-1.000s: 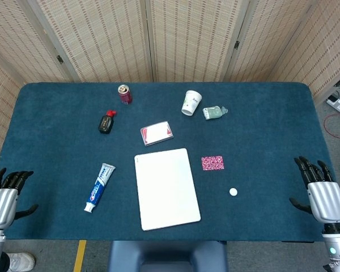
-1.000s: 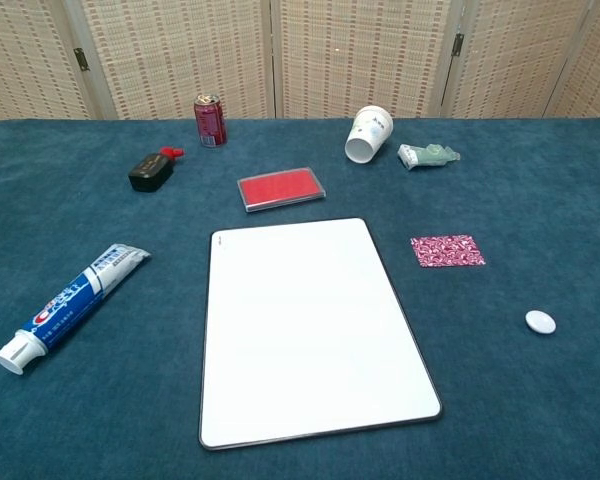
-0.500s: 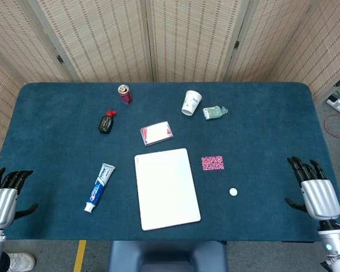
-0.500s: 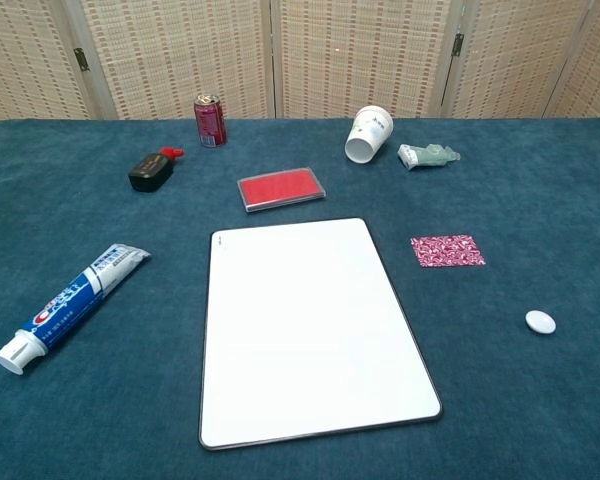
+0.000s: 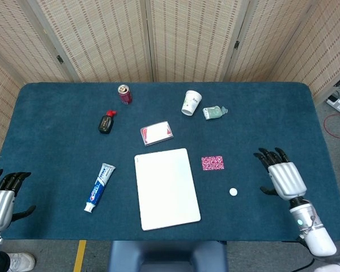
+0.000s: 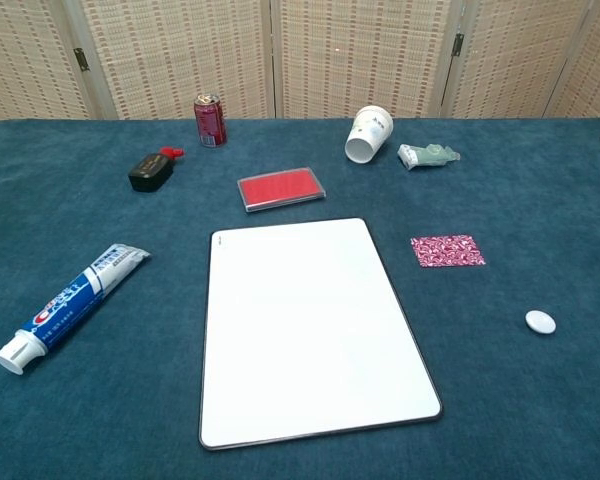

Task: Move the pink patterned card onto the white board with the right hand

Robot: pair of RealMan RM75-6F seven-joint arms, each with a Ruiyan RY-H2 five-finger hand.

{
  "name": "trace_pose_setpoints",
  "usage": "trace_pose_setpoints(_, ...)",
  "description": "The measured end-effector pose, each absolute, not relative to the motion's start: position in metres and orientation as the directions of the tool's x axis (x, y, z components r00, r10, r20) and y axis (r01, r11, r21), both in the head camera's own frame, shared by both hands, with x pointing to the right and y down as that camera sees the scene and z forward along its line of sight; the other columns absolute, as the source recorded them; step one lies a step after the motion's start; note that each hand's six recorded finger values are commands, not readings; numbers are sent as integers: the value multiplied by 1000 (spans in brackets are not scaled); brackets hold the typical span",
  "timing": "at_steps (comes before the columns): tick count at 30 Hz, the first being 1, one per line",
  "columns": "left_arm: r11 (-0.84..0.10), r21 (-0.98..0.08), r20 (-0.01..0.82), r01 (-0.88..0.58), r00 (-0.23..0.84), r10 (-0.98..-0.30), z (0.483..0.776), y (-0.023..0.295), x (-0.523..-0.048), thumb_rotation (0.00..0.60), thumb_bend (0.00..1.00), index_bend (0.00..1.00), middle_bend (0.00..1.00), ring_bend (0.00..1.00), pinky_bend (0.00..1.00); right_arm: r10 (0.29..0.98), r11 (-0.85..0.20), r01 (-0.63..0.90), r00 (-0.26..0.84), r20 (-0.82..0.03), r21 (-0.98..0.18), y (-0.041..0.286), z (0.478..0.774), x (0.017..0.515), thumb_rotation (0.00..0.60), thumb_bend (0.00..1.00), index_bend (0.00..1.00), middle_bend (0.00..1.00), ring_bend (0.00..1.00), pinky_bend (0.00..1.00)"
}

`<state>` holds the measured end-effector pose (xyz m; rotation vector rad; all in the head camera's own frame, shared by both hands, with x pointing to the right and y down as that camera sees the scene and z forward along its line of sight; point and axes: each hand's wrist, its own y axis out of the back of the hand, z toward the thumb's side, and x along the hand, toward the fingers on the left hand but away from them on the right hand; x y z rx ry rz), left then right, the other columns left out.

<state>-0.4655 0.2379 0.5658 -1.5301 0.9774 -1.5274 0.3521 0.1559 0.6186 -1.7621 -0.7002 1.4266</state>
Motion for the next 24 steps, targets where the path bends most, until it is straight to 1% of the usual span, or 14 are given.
trace_pose_setpoints(4,-433,-901,433,-23,0,-902,567,239,-467,600,94,228,241,211,0,752,-623,-38,245,-612,-781,143,642,330,600,95,199,108,69,82)
trace_pose_setpoints(9,-436,-899,436,-29,-3,-900,566,240,-470,600,94,231,241,215,0,705,-674,-47,260,-660,-738,129,673,302,600,95,219,106,64,82)
trace_pose_setpoints(17,-446,-894,446,-44,0,-895,566,242,-473,600,94,238,241,219,0,673,-703,-77,252,-696,-707,114,711,274,600,95,232,98,62,81)
trace_pose_setpoints(20,-450,-892,450,-44,1,-893,568,243,-473,600,94,244,241,220,0,664,-711,-85,246,-706,-698,112,720,267,600,94,235,82,63,81)
trace_pose_setpoints(24,-453,-890,453,-46,4,-892,569,243,-473,600,95,249,241,220,0,654,-724,-85,233,-720,-685,110,731,262,600,95,263,81,63,81)
